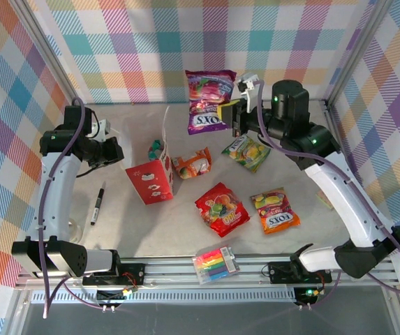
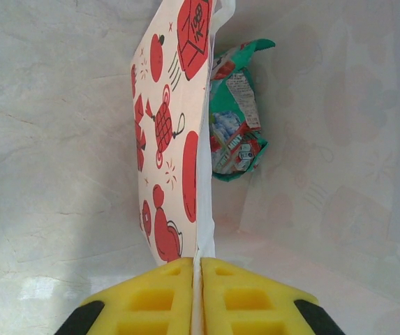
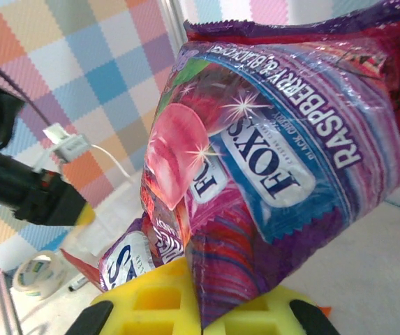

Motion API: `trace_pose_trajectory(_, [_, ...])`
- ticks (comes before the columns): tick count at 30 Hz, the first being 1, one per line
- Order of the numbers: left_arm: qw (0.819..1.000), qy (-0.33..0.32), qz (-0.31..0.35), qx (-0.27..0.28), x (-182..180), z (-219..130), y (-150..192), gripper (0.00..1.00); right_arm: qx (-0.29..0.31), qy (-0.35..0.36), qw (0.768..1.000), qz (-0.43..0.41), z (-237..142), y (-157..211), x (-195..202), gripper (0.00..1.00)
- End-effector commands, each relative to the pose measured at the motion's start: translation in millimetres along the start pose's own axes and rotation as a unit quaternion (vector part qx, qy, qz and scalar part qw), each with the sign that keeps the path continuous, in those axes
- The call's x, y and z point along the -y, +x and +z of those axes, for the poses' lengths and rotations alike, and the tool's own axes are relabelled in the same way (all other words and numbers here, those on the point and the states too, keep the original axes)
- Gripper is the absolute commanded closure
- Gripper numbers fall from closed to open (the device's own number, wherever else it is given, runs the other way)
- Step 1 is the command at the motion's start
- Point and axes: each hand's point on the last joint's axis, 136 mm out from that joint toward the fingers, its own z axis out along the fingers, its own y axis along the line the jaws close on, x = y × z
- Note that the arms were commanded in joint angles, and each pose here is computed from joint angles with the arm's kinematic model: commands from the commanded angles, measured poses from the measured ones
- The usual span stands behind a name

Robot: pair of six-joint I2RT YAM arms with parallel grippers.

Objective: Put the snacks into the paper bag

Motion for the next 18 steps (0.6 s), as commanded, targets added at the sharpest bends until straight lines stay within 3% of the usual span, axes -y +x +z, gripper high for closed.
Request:
trace_pose_trajectory(1, [1.0, -0.005, 0.004, 0.002, -3.4, -8.0, 4.3, 0.89, 0.052, -0.056, 0.996, -0.034, 0.3, -38.4, -27.9, 1.0])
trace_pose_trajectory(18, [1.0, 0.003, 0.011, 0.009, -0.1, -10.6, 3.1, 0.89, 0.062, -0.174, 0.982, -0.037, 61.5, -52.8, -103.0, 1.0])
